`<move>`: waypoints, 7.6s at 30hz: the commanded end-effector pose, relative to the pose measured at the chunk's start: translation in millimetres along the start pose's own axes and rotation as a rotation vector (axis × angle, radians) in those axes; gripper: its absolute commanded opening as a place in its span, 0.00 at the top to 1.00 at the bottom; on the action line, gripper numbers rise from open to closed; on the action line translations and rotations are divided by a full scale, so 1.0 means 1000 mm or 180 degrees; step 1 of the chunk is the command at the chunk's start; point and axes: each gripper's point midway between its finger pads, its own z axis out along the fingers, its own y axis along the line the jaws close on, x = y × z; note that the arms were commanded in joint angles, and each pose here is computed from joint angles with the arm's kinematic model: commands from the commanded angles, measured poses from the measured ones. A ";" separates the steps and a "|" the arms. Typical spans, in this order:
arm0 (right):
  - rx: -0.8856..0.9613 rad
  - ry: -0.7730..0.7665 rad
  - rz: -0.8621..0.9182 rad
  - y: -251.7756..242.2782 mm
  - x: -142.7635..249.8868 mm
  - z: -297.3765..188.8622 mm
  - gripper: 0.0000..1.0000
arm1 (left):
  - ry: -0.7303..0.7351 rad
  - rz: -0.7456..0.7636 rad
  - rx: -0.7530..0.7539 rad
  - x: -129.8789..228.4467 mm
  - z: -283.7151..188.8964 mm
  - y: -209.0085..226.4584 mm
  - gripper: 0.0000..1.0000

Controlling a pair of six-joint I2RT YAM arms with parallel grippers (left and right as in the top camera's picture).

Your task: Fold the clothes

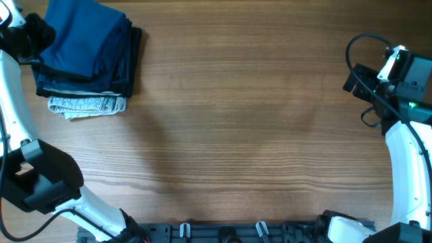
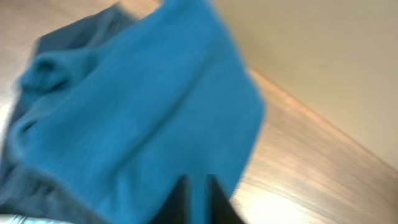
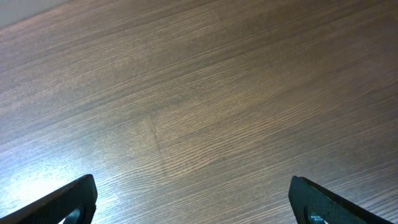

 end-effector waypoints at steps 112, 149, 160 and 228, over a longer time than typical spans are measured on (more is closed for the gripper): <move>-0.1322 -0.2621 0.0303 0.009 0.066 -0.300 0.01 | -0.0211 0.0187 0.0548 0.003 -0.005 -0.119 0.00; -0.1358 -0.2504 -0.0354 0.061 0.120 -0.093 0.00 | -0.0211 0.0187 0.0548 0.003 -0.005 -0.119 0.00; -0.1357 -0.2496 -0.0355 0.061 0.120 -0.092 0.00 | -0.0211 0.0187 0.0548 0.003 -0.005 -0.119 0.00; -0.1357 -0.2496 -0.0356 0.061 0.120 -0.092 0.00 | -0.1766 0.0810 0.0985 0.291 -0.095 -0.039 0.00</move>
